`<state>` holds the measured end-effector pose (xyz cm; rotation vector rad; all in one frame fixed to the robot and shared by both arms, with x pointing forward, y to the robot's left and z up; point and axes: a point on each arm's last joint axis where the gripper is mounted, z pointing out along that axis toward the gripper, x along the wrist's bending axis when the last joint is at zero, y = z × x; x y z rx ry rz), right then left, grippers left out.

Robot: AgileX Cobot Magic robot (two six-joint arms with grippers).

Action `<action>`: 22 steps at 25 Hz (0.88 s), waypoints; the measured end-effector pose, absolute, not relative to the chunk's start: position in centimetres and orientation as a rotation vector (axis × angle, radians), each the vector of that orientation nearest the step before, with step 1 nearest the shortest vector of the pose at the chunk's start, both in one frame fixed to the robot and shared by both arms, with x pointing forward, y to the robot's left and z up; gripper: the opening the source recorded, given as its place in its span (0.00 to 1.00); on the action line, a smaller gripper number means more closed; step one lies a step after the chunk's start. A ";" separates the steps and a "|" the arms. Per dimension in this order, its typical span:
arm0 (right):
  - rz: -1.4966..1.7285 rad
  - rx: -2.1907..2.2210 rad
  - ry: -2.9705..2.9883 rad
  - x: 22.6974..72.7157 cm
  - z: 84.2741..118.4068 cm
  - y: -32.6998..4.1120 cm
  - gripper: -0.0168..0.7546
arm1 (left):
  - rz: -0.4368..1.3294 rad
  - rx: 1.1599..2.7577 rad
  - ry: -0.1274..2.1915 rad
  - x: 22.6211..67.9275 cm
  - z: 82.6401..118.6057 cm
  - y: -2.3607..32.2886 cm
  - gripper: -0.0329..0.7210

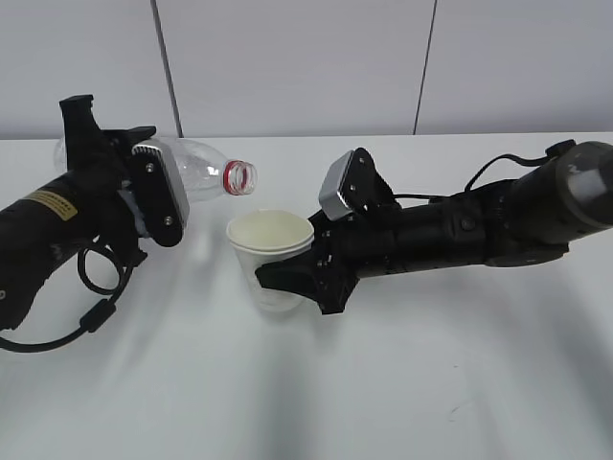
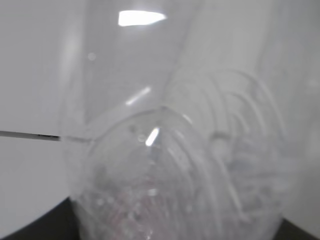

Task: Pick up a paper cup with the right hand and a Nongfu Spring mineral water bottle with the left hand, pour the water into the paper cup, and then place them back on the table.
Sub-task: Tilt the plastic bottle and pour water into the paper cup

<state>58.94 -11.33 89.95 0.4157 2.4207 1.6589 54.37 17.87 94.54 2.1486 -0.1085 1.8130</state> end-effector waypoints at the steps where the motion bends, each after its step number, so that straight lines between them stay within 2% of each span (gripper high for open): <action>1: 1.658 0.416 2.421 58.9 89.9 -11.3 0.59 | 1.820 2.149 -0.115 54.4 94.6 17.9 0.54; 22: 1.653 0.403 2.431 58.9 89.9 -11.3 0.59 | 1.931 2.166 -0.254 54.4 94.8 18.0 0.54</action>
